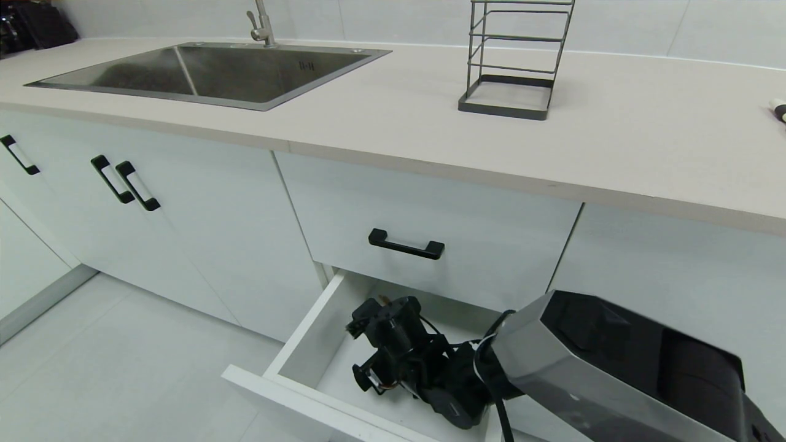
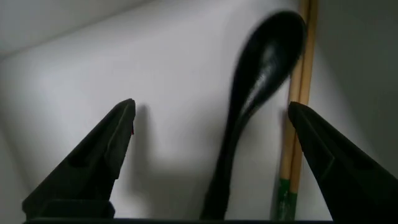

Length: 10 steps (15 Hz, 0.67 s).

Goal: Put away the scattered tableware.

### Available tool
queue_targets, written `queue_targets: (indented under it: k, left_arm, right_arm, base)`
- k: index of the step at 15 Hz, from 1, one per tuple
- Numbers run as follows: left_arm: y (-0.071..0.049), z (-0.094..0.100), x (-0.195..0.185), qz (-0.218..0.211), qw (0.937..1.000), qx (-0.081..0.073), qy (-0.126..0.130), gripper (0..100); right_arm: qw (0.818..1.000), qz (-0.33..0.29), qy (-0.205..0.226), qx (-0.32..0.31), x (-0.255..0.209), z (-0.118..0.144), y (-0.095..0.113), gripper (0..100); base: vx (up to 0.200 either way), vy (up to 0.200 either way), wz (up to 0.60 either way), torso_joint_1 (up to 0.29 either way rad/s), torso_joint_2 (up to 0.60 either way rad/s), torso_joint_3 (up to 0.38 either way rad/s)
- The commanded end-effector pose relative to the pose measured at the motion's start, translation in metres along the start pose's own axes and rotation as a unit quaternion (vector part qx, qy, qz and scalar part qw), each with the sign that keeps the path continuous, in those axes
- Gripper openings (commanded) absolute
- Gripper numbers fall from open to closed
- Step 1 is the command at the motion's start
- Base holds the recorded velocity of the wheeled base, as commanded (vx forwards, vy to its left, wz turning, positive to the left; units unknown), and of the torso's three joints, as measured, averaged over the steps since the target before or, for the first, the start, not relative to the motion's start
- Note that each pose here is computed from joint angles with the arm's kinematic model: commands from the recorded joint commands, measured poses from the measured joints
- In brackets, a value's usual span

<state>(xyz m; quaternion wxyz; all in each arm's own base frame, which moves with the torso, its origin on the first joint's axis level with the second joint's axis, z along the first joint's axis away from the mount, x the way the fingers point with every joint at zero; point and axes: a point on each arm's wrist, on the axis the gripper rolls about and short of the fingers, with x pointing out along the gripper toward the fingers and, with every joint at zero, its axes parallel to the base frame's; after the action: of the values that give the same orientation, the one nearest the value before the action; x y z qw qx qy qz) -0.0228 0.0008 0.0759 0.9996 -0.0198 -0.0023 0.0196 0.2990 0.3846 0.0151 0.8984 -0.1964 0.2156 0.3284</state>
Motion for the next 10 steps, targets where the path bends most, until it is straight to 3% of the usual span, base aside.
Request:
queue_targets:
  k: [1,7,10]
  left_arm:
    - [0.0,0.0,0.0,0.0,1.0,0.0,0.0,100]
    - [0.0,0.0,0.0,0.0,1.0,0.0,0.0,100]
    - [0.0,0.0,0.0,0.0,1.0,0.0,0.0,100]
  right_arm:
    - [0.999,0.016,-0.045,-0.001,-0.036,0.036,0.009,100]
    - [0.994,0.044,-0.095,-0.005,-0.118,0.069,0.015,100]
    - [0.989,0.075,-0.124,-0.012,-0.17,0.071,0.012,100]
  base:
    - [0.0,0.0,0.0,0.0,0.0,0.0]
    - [0.0,0.0,0.0,0.0,0.0,0.0]
    - [0.0,0.0,0.0,0.0,0.0,0.0]
